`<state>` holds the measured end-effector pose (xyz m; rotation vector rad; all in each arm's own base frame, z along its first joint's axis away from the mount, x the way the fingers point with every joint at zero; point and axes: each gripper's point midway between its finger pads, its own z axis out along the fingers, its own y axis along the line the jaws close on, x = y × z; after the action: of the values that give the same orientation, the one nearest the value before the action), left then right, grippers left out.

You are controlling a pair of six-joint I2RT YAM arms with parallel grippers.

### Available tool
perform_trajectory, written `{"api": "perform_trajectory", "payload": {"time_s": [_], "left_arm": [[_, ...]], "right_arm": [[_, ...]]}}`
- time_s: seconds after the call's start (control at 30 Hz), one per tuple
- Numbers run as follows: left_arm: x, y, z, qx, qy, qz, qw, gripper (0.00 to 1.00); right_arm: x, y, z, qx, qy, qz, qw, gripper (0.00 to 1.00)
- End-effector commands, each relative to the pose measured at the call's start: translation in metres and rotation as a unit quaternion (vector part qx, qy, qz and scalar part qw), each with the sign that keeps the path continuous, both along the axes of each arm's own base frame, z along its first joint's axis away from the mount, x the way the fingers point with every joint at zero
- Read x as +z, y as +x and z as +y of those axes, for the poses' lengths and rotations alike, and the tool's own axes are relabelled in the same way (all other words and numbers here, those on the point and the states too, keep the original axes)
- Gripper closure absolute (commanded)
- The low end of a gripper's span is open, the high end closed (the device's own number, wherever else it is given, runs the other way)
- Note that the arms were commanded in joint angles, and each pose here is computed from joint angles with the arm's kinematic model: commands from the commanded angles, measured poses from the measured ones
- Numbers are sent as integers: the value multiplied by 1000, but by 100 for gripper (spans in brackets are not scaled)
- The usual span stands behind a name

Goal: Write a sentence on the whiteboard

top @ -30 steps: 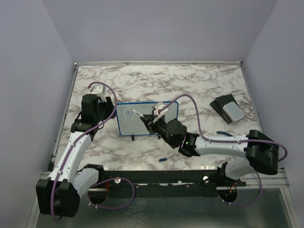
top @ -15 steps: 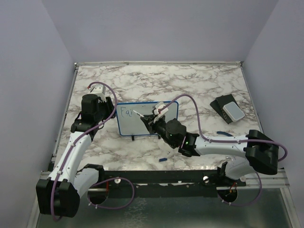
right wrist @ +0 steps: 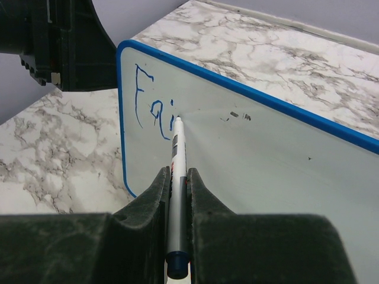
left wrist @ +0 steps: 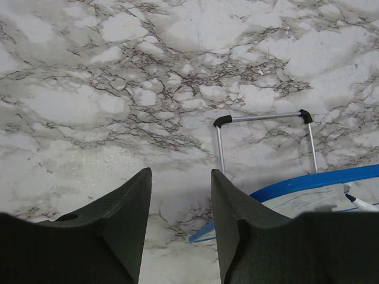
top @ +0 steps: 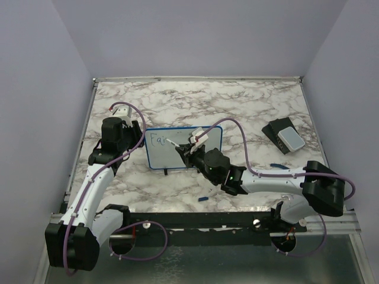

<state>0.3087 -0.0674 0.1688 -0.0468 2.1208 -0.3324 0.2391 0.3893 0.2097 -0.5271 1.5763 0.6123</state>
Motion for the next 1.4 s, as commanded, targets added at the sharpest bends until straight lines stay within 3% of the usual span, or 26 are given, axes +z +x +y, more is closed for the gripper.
{"api": "perform_trajectory", "payload": {"time_s": [0.0, 0.9, 1.37], "left_arm": [[1, -3, -7, -17, -9, -6, 1000, 53], [2, -3, -7, -18, -10, -6, 1000, 54], [1, -3, -7, -16, -9, -6, 1000, 53]], "right_arm": [[-12, 7, -7, -26, -13, 10, 1000, 99], [-10, 13, -34, -77, -14, 9, 997, 99], [16, -1, -17, -4, 4, -27, 1000, 99]]}}
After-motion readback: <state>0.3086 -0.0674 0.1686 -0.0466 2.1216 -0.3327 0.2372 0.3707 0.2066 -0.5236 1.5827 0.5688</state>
